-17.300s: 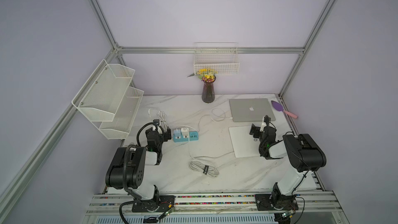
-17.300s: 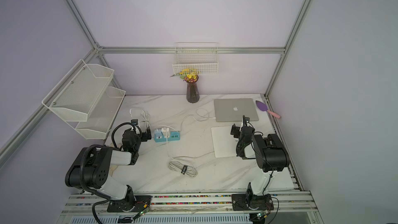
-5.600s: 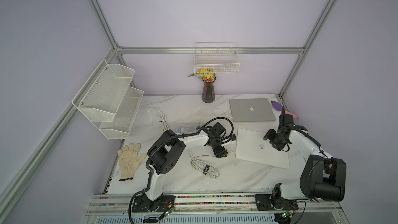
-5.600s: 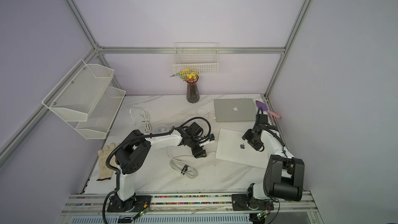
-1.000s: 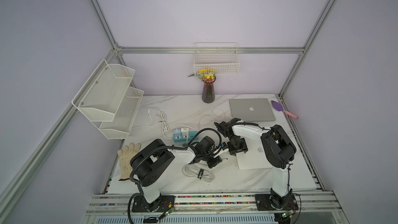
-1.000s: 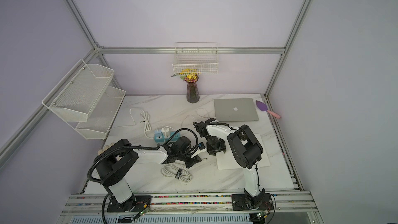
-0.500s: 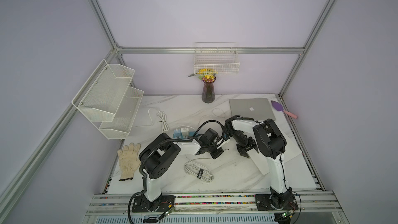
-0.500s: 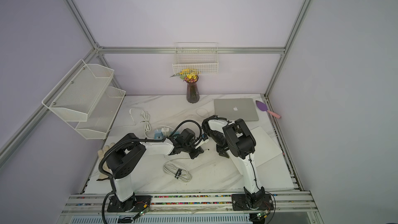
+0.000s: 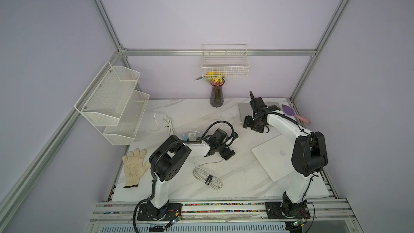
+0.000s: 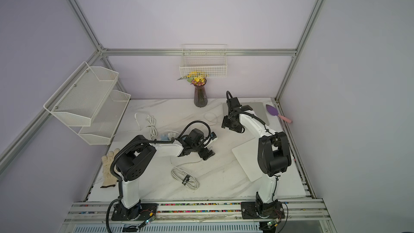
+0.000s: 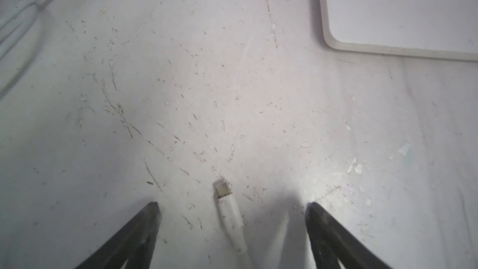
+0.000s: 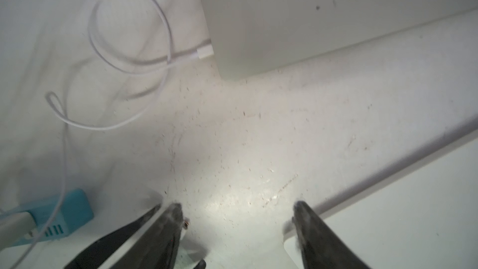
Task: Unplug the laptop charger
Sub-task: Place the charging cable at the center of the board, then move the socket to the center of the board.
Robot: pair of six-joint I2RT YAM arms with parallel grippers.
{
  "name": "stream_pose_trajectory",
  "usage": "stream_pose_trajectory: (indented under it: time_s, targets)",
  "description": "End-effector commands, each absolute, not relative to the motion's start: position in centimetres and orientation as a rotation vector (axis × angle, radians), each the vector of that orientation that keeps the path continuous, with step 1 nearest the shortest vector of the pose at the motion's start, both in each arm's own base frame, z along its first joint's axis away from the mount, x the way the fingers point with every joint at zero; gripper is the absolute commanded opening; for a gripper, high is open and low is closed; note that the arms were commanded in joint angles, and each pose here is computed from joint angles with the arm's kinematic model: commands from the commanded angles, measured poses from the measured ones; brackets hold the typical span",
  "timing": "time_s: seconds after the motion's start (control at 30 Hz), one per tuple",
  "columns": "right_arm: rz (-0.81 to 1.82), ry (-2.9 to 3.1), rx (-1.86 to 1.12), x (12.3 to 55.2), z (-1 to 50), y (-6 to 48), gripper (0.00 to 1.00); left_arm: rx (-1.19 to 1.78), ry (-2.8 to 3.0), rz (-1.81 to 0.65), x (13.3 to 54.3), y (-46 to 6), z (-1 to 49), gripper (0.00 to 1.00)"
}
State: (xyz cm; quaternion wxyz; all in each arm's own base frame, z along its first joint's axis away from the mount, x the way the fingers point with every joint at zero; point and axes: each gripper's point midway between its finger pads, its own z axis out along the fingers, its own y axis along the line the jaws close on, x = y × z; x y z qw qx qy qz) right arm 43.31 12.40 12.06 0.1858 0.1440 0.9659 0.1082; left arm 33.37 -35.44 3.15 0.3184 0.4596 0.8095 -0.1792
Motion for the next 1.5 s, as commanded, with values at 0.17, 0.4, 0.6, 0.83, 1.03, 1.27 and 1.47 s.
stream_pose_trajectory:
  time_s: [0.17, 0.4, 0.6, 0.83, 1.03, 1.27, 1.47]
  targets:
    - [0.592, 2.477, 0.404, 49.3, 13.5, 15.8, 0.71, 1.078, 1.899, -0.504, 35.1, -35.3, 18.5, 0.91]
    - [0.612, 2.34, 0.395, 50.9, 16.5, 15.6, 0.71, 0.658, 1.781, -0.52, 39.7, -30.2, 29.5, 0.91]
    - [0.609, 2.411, -0.045, 50.6, 18.9, 24.2, 0.62, 0.051, 1.722, -0.443, 42.1, -16.9, 31.1, 0.68]
    - [0.796, 2.579, -0.481, 45.9, 18.5, 37.0, 0.45, -0.517, 1.886, -0.281, 40.3, -3.8, 22.1, 0.62]
    - [0.745, 2.612, -0.6, 43.4, 16.0, 40.3, 0.42, -0.535, 2.039, -0.198, 36.9, -2.8, 16.7, 0.58]
    - [0.723, 2.54, -0.713, 42.6, 15.1, 42.1, 0.4, -0.409, 1.984, -0.31, 35.7, -4.4, 15.1, 0.58]
    - [0.717, 2.477, -0.728, 41.7, 16.2, 42.8, 0.39, -0.332, 2.013, -0.356, 37.0, -5.9, 14.3, 0.54]
